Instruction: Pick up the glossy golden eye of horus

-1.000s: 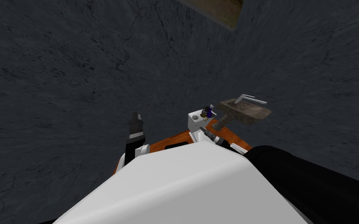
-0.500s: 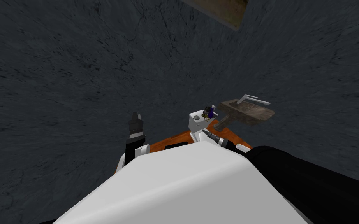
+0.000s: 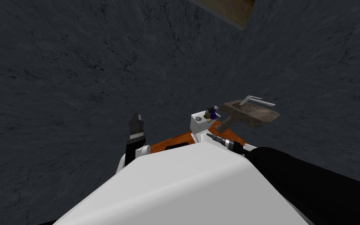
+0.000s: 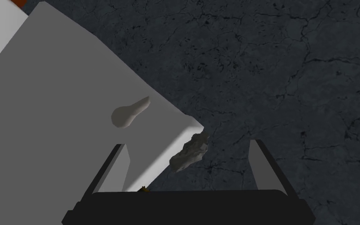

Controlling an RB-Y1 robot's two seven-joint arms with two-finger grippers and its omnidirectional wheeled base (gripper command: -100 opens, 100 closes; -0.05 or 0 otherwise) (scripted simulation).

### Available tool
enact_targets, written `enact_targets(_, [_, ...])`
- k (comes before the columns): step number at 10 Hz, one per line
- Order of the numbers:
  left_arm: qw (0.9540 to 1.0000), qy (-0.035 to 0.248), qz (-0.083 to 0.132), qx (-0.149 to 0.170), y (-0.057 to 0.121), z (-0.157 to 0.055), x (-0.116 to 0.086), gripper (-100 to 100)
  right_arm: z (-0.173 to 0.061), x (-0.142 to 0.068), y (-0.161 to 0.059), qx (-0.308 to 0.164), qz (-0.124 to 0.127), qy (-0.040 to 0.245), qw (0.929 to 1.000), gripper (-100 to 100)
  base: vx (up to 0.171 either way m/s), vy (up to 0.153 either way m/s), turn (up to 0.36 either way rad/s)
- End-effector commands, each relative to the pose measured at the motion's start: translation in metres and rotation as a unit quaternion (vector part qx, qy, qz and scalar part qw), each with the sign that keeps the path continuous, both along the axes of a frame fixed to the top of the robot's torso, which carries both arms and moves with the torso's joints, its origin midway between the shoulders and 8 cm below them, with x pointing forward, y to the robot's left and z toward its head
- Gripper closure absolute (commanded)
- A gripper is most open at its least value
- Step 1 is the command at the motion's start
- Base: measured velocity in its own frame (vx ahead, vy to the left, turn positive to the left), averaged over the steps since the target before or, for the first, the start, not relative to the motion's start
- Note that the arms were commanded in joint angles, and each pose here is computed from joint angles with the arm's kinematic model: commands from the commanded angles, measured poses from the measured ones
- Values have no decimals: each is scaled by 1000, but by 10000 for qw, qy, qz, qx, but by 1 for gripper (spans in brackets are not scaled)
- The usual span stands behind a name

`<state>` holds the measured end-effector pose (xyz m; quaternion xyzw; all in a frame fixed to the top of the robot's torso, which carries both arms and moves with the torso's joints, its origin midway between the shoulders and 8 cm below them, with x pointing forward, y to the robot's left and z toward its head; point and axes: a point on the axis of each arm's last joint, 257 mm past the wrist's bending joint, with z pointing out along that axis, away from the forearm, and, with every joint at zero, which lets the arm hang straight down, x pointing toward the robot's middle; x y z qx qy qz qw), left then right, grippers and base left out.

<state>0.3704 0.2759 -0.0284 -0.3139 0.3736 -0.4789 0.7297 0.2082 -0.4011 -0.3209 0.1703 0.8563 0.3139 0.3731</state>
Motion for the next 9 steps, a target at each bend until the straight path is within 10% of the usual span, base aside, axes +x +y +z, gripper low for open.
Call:
enact_targets(1, [10000,0,0,0,0,0,0,0,-11,-11,-20,-291,60,277,9992,-100,26,33,46])
enact_targets(9, [10000,0,0,0,0,0,0,0,-15,-37,-100,-1432,548,1117,9818,-100,30,23,31])
